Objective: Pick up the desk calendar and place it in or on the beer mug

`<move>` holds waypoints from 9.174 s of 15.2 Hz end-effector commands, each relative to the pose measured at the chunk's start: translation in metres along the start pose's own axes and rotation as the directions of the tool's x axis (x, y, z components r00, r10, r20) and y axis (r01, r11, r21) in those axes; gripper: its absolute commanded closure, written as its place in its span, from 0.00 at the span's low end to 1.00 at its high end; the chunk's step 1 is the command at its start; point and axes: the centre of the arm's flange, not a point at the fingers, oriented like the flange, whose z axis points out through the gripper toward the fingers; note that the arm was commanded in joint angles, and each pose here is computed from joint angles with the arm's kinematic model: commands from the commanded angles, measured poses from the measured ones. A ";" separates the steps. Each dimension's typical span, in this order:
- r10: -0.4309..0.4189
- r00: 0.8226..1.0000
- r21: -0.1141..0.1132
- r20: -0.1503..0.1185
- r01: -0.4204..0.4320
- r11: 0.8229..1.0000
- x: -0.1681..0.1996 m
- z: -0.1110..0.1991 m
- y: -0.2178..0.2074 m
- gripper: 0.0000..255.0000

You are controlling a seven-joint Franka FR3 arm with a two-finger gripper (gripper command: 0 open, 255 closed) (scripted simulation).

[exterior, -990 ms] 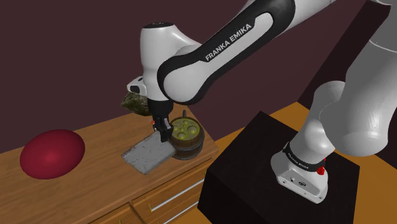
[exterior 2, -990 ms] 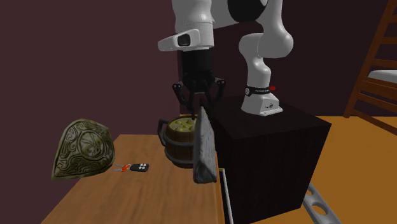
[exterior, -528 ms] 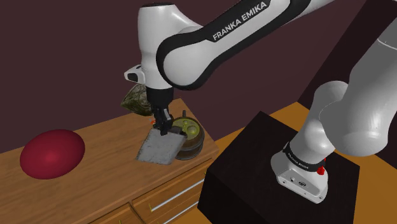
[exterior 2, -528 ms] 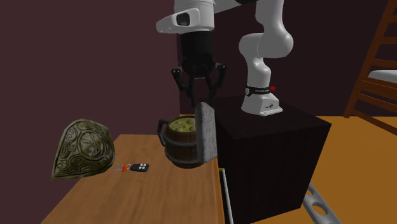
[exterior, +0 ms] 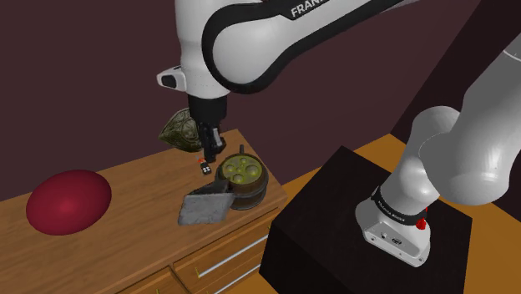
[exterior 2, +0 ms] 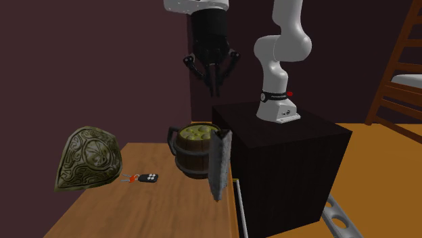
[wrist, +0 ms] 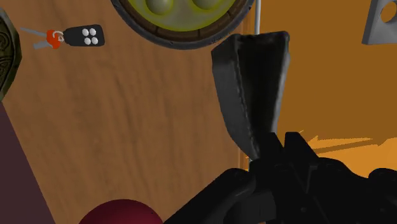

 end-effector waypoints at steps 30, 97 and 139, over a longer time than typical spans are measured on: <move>-0.142 0.970 0.012 0.199 0.143 0.990 0.095 0.203 0.006 0.00; 0.714 0.407 0.745 -0.569 -0.111 0.657 -0.110 0.305 0.223 1.00; 0.690 0.461 0.752 -0.558 -0.072 0.655 -0.111 0.359 0.252 1.00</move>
